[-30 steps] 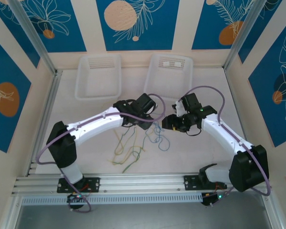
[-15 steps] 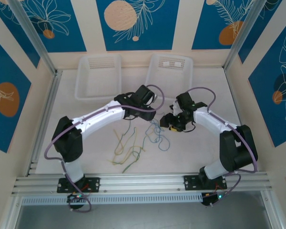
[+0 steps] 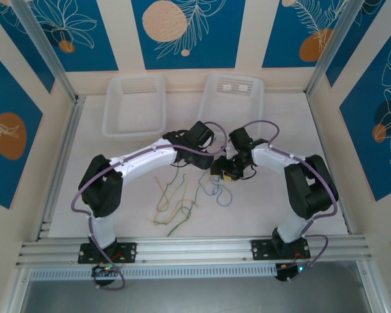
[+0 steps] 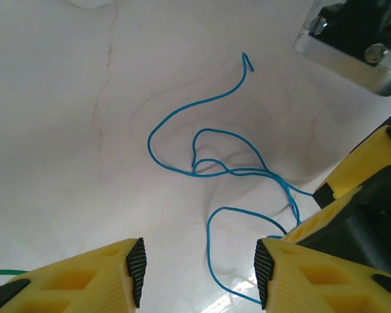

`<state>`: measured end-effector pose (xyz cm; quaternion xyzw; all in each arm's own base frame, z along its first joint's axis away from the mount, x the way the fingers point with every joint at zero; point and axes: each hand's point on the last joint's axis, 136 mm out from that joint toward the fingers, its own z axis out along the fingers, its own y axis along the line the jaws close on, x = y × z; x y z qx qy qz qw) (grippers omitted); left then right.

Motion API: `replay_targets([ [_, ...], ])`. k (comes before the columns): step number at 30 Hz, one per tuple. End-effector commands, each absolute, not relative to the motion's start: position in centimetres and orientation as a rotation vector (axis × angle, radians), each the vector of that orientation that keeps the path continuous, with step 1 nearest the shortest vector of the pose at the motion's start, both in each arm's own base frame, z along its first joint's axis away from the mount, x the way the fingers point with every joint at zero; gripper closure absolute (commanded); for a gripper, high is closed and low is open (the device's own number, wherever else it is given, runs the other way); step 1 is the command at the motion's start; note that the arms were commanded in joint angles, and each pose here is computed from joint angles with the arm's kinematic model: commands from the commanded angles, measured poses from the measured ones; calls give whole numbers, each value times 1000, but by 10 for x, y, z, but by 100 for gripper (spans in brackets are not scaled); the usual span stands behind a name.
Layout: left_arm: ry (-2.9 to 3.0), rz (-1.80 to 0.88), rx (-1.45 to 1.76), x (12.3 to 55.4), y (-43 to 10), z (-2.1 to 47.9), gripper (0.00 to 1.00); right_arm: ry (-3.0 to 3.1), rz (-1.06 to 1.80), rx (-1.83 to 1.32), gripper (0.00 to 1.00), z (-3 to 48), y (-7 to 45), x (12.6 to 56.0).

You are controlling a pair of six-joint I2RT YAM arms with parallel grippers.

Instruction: Untangle the cables

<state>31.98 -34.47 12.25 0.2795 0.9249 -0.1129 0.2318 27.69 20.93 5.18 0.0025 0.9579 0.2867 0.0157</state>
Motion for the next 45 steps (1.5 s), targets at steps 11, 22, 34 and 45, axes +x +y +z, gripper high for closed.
replay_targets([
  [11, 2547, -326, 740, 320, -345, 112, 50, 3026, 728, -71, 62, 27, 219, 283],
  [22, 2525, -329, 709, 320, -341, 116, 50, 2961, 801, -107, 96, 57, 227, 286],
  [34, 2385, -522, 669, 319, -350, 155, 49, 2731, 885, -227, 100, 143, 221, 277],
  [45, 2246, -726, 745, 305, -366, 186, 46, 2588, 1055, -237, 100, 202, 213, 271],
])
